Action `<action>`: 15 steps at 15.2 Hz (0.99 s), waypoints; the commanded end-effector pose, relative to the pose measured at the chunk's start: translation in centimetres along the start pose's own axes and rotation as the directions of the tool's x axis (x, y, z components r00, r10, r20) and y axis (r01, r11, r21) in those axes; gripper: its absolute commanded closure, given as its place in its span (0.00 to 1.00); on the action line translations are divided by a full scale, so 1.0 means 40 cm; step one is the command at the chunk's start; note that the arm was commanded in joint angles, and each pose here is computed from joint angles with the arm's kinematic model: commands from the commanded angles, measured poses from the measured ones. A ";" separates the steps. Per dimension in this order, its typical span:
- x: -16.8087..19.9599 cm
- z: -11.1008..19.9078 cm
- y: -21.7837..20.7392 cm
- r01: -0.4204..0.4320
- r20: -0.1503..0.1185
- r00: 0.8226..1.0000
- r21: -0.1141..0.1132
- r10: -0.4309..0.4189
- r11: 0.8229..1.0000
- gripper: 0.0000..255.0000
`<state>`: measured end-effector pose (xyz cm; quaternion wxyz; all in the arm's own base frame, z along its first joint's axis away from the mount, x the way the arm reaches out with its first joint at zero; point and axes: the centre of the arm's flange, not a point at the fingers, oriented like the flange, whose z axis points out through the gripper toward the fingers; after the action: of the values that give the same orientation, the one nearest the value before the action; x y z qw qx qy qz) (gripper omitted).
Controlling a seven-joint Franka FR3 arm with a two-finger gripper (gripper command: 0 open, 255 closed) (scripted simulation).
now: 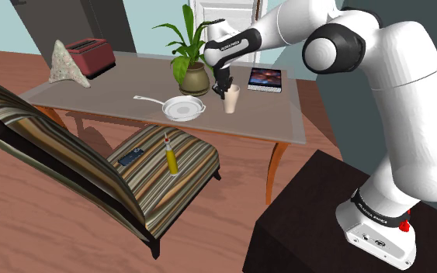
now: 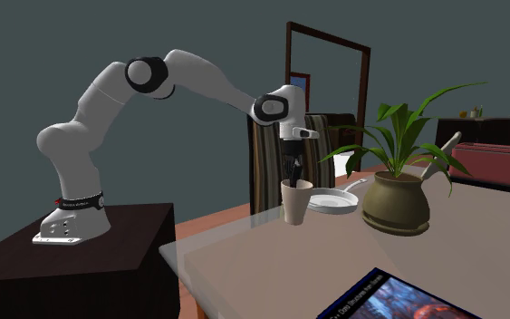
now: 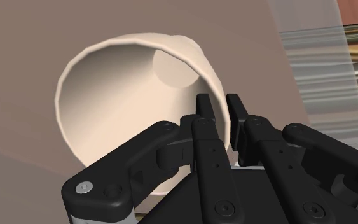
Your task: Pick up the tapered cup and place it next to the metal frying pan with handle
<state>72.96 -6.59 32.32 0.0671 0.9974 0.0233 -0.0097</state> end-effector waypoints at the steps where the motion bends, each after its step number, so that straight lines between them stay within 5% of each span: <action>1: 0.000 0.007 -0.003 0.000 -0.001 1.000 0.000 0.000 1.000 1.00; 6: 0.000 0.007 -0.003 0.000 -0.001 1.000 0.000 0.000 1.000 1.00; 7: 0.000 0.007 -0.003 0.000 -0.001 1.000 0.000 0.000 1.000 0.00; 12: 0.000 0.007 -0.003 0.000 -0.001 1.000 0.000 0.000 1.000 0.00; 15: 0.000 -0.092 -0.003 0.000 -0.001 1.000 0.000 0.000 1.000 0.00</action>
<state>72.89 -6.11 34.68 0.0672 0.9974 0.0233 -0.0089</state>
